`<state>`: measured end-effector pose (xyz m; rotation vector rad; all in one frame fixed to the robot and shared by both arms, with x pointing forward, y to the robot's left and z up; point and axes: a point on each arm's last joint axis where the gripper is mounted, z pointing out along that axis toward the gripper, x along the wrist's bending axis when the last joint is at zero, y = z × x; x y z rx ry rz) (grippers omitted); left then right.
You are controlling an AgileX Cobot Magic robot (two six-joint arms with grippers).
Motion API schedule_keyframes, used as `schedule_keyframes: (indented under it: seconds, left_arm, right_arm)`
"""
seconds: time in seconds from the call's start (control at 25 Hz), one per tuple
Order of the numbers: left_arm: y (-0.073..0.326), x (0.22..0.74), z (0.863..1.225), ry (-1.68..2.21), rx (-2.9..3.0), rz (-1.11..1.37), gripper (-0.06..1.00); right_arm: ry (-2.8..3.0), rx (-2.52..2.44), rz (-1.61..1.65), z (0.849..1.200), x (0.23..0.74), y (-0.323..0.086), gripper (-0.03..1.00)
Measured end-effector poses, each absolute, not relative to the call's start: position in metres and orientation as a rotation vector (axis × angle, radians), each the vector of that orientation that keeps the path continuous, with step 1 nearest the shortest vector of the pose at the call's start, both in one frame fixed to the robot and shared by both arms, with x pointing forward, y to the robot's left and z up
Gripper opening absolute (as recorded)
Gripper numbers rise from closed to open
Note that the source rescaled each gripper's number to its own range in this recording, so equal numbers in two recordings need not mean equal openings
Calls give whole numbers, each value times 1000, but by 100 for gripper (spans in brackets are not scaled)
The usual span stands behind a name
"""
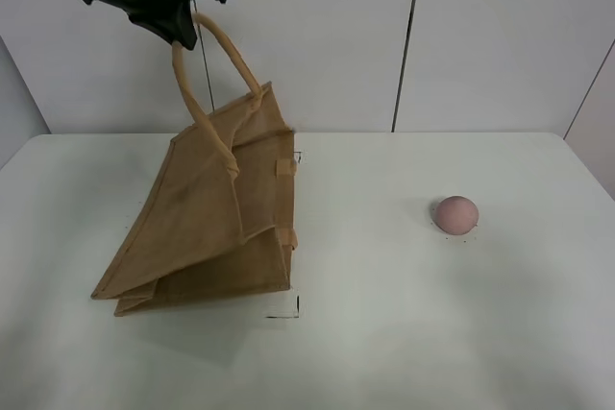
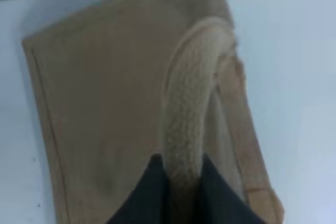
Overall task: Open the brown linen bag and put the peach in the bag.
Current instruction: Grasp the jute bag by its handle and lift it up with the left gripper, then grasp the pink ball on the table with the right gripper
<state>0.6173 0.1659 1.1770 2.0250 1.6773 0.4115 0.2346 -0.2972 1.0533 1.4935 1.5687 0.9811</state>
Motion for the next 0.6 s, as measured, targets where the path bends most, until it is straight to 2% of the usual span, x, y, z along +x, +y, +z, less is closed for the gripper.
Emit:
schedule_keyframes:
  seconds: [0.16,0.32,0.6]
  left_arm:
    - [171,603,1198,1644,1986,443,0]
    - [172,599,1203,1634,1979,449,0]
    - [173,599,1203,1635,1980,453,0]
  right_arm:
    - [1614,1540,941,1055,246,-297,100]
    - [1698,1629,859,1066,282,-296,100]
    - [1896,1837,642,1071,394,-293,100]
